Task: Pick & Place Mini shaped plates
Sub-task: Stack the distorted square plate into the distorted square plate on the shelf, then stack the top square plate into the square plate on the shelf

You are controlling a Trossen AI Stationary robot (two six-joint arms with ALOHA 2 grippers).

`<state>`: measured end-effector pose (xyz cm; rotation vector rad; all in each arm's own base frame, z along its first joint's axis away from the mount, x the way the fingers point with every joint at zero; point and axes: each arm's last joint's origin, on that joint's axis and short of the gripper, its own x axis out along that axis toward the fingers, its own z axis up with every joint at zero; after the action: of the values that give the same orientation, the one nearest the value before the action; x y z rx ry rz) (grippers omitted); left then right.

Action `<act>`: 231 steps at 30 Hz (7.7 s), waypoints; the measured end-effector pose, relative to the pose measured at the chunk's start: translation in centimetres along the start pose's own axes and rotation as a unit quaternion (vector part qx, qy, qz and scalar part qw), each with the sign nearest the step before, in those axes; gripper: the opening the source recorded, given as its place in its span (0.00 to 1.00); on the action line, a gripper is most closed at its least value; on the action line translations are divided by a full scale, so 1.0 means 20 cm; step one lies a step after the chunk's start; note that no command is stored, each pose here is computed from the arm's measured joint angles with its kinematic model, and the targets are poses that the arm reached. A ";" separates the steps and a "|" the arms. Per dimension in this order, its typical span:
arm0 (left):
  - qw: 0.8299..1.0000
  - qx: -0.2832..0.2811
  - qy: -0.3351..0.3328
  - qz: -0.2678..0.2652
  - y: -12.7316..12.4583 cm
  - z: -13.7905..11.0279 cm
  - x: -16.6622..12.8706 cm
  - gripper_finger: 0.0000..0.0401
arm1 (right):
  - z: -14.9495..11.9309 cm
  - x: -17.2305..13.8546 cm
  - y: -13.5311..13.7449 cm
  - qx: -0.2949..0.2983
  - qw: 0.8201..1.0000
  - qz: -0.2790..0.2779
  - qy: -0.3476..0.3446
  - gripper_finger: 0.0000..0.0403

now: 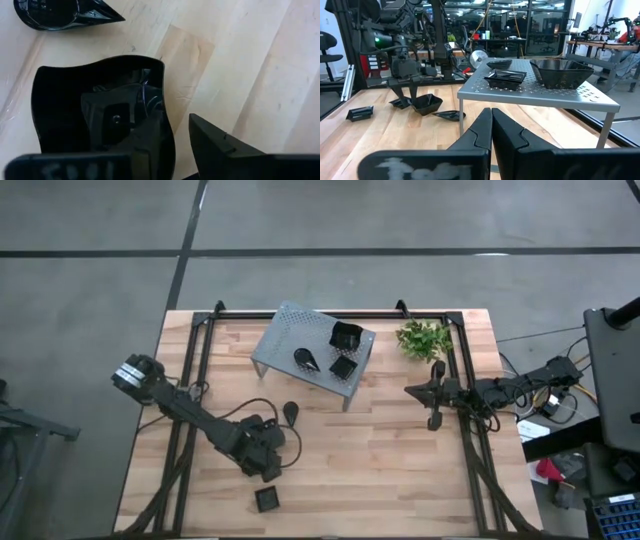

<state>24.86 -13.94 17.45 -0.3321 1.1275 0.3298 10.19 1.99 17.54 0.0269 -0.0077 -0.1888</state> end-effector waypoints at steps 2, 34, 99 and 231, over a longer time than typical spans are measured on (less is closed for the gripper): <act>1.000 0.002 0.001 0.001 0.00 0.00 0.00 0.20 | 0.00 0.00 0.00 -0.001 1.000 0.000 0.000 0.02; 0.969 0.198 -0.113 0.098 -0.12 0.30 -0.45 0.00 | 0.00 0.00 0.00 0.000 1.000 0.000 0.000 0.02; 0.876 0.380 -0.245 0.167 0.70 1.28 -0.34 0.00 | 0.00 0.00 0.00 0.000 1.000 0.000 0.000 0.02; 0.942 0.313 0.122 -0.027 -0.09 -0.35 -0.09 0.21 | 0.00 0.00 0.00 0.000 1.000 0.000 0.000 0.02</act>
<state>19.12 -18.66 16.57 0.1660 1.3988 -0.1321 10.18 1.99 17.54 0.0268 -0.0082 -0.1891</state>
